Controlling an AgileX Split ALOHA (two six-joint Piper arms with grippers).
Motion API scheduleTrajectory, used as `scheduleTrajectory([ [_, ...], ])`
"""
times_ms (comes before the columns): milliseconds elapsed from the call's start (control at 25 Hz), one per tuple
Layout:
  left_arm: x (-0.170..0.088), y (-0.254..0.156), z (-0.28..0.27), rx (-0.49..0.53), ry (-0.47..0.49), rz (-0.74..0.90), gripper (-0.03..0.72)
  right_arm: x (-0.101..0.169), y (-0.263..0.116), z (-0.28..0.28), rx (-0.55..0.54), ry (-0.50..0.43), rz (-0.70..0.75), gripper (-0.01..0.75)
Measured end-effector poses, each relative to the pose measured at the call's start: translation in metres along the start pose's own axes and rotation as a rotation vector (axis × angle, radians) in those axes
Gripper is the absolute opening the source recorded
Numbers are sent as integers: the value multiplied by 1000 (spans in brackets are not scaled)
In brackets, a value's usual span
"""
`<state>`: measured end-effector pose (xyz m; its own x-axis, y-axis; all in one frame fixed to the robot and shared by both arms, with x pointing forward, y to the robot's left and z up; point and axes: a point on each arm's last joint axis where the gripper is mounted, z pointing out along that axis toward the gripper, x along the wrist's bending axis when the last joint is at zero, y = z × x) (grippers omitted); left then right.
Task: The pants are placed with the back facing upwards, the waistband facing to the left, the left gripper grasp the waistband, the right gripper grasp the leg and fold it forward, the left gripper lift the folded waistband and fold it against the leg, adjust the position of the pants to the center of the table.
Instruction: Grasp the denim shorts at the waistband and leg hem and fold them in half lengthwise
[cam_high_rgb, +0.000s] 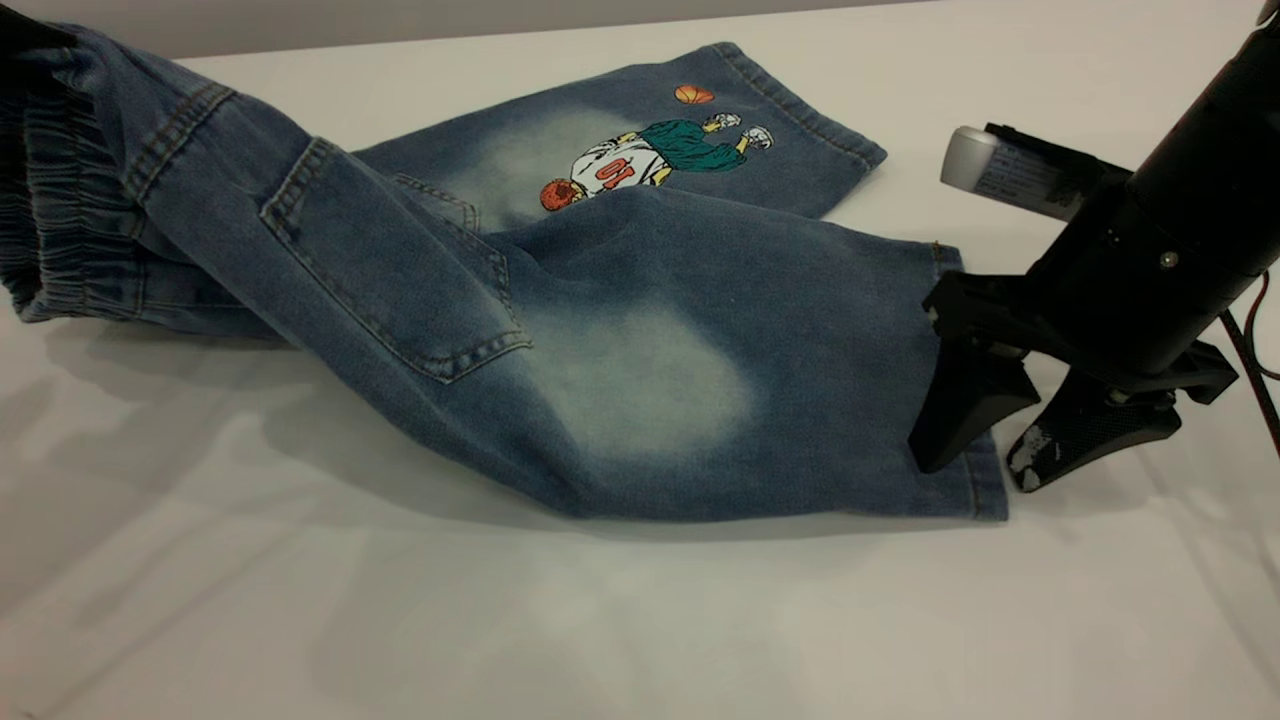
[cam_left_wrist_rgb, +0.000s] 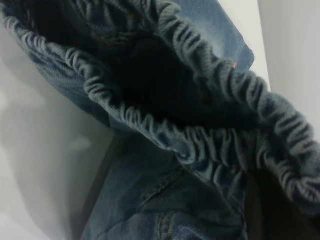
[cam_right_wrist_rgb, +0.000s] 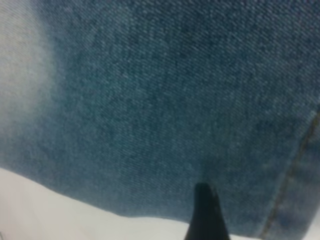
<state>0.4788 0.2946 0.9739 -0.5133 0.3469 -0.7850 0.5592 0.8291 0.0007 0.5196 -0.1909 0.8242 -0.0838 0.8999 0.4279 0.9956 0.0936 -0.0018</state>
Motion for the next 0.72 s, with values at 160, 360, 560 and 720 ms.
scheduleTrajectory([
  [160, 0, 0, 0, 0, 0, 1, 89, 0, 0, 0, -4, -6, -4, 412],
  [360, 0, 0, 0, 0, 0, 6, 89, -1, 0, 1, 5, -8, -10, 403],
  [560, 0, 0, 0, 0, 0, 6, 89, -3, -4, 8, 45, 10, 12, 398],
  [720, 0, 0, 0, -2, 1, 12, 89, -1, -5, 10, 56, 46, 27, 395],
])
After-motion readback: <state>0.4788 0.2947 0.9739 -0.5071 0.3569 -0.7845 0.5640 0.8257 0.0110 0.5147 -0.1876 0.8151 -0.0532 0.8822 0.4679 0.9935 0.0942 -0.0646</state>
